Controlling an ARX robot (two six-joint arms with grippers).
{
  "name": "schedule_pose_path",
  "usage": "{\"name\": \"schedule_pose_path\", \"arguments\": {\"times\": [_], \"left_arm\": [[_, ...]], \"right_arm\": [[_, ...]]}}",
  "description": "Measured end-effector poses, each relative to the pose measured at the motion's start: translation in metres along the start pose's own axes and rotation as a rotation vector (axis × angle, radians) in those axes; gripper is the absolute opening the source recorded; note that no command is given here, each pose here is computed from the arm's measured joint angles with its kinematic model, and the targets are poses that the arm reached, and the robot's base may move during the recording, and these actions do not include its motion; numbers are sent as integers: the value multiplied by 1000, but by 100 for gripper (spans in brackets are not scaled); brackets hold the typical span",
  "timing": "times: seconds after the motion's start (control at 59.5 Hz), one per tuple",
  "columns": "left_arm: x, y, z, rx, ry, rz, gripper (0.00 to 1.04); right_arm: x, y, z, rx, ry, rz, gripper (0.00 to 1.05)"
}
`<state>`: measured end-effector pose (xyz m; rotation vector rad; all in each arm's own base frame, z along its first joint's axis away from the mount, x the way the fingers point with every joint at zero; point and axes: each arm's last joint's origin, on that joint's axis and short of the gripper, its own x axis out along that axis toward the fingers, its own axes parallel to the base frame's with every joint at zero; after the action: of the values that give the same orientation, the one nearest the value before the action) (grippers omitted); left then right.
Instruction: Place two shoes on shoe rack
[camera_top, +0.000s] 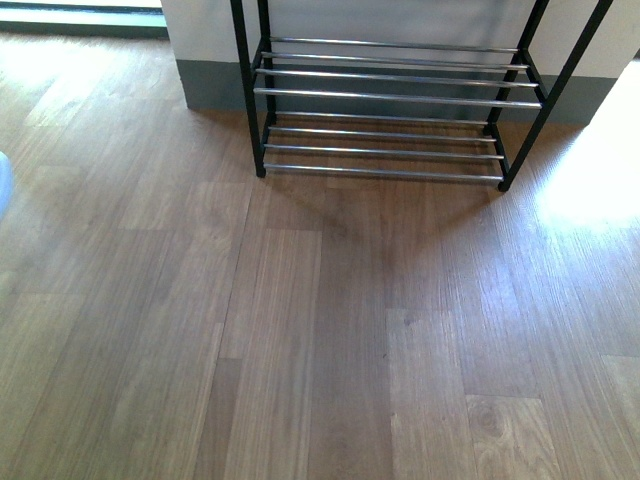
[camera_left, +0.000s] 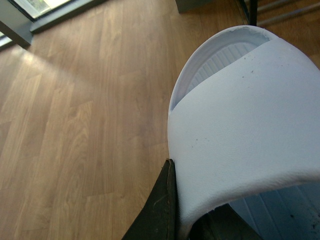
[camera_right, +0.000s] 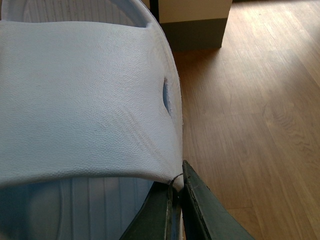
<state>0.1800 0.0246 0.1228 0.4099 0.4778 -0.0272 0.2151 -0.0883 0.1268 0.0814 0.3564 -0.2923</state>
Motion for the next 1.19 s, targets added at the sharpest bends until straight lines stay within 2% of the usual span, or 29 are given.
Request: {"name": "schedule_pose_path", "arguments": {"times": [0.168, 0.286, 0.537, 0.739, 1.192], "left_arm": [[-48, 18, 8, -55, -74, 58, 2], [-65, 16, 11, -60, -90, 54, 2], [-95, 9, 33, 20, -189, 81, 2], [-109, 4, 37, 24, -207, 79, 2], [-109, 3, 37, 18, -209, 76, 2]], "right_arm": [[0, 0, 0, 0, 0, 0, 1], [0, 0, 0, 0, 0, 0, 1], [0, 0, 0, 0, 0, 0, 1], [0, 0, 0, 0, 0, 0, 1], [0, 0, 0, 0, 0, 0, 1]]}}
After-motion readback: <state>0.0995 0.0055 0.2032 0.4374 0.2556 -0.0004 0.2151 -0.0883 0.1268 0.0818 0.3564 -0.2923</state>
